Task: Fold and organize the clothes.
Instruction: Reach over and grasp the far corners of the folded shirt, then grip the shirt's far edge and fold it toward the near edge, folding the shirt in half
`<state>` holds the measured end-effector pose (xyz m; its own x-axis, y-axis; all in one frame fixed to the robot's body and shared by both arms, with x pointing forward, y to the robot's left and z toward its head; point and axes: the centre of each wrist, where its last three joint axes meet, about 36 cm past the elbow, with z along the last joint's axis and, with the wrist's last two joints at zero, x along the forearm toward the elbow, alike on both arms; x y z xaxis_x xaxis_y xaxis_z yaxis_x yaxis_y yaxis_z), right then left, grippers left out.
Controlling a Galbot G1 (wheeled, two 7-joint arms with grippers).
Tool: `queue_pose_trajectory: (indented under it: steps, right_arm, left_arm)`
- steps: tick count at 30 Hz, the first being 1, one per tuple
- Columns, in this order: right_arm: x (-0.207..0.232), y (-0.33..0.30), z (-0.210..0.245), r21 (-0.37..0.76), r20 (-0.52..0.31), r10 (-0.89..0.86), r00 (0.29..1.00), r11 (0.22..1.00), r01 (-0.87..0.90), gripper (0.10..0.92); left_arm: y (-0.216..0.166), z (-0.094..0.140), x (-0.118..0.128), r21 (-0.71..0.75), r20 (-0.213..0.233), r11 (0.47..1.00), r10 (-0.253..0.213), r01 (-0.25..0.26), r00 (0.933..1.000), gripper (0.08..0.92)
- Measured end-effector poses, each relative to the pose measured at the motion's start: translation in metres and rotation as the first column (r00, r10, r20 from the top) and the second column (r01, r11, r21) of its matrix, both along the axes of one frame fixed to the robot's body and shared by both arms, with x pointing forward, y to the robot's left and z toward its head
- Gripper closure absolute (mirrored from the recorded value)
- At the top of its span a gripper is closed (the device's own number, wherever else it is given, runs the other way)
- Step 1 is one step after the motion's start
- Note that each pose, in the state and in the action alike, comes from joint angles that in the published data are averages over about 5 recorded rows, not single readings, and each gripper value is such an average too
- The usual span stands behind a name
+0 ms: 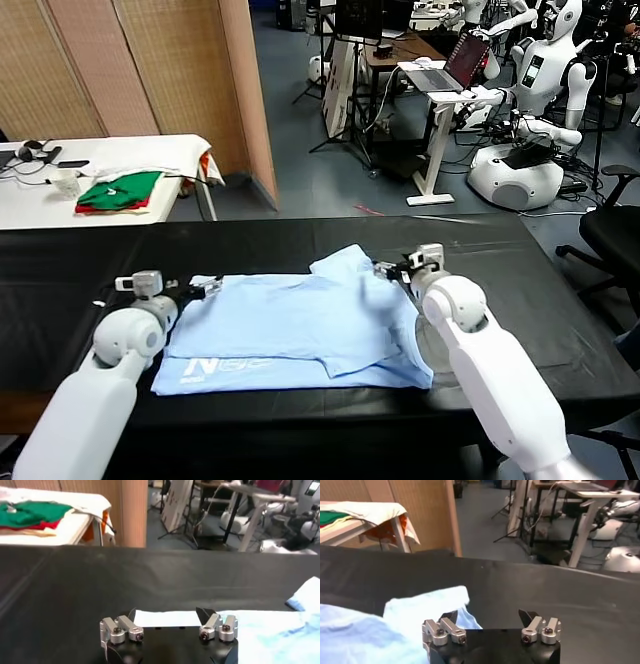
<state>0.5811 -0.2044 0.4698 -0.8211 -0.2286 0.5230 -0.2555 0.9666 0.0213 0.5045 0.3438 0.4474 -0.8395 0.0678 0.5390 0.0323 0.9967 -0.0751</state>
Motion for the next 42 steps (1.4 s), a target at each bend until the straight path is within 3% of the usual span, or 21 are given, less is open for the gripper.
queue_pose_trajectory:
  steps: [10, 15, 18, 21, 27, 30, 34, 38, 42]
  right_arm:
    - [0.015, 0.009, -0.010, -0.005, -0.036, 0.002, 0.999, 1.000, -0.003, 0.118]
    - [0.018, 0.013, -0.015, 0.000, -0.054, 0.010, 0.998, 1.000, -0.010, 0.162]
    - [0.019, 0.014, -0.019, 0.003, -0.065, 0.013, 0.998, 1.000, -0.012, 0.201]
    - [0.020, 0.015, -0.023, 0.006, -0.076, 0.016, 0.997, 1.000, -0.016, 0.281]
    - [0.020, 0.015, -0.024, 0.007, -0.079, 0.020, 0.997, 1.000, -0.020, 0.634]
    - [0.019, 0.015, -0.023, 0.009, -0.077, 0.023, 0.997, 1.000, -0.022, 0.766]
    - [0.016, 0.012, -0.022, 0.021, -0.073, 0.034, 0.997, 0.999, -0.032, 0.845]
    - [0.012, 0.006, -0.021, 0.041, -0.034, 0.043, 0.999, 0.998, -0.041, 0.876]
    - [0.004, -0.001, -0.018, 0.058, 0.063, 0.045, 0.997, 0.997, -0.049, 0.880]
  left_arm:
    - [0.010, -0.003, 0.019, -0.027, -0.013, 0.999, 0.039, -0.039, 0.9992, 0.092]
    - [0.015, -0.007, 0.023, -0.028, -0.026, 0.998, 0.059, -0.060, 0.9979, 0.111]
    - [0.016, -0.011, 0.023, -0.026, -0.042, 0.998, 0.060, -0.061, 0.9973, 0.222]
    - [0.016, -0.014, 0.022, -0.028, -0.057, 0.998, 0.061, -0.063, 0.9965, 0.402]
    - [0.018, -0.019, 0.022, -0.035, -0.069, 0.997, 0.065, -0.067, 0.9955, 0.739]
    - [0.018, -0.020, 0.023, -0.034, -0.069, 0.997, 0.066, -0.069, 0.9954, 0.801]
    - [0.019, -0.019, 0.023, -0.037, -0.056, 0.997, 0.068, -0.070, 0.9961, 0.842]
    - [0.019, -0.013, 0.019, -0.040, -0.035, 0.997, 0.068, -0.069, 0.9971, 0.848]
    - [0.019, -0.005, 0.010, -0.039, -0.011, 0.998, 0.058, -0.058, 0.9983, 0.848]
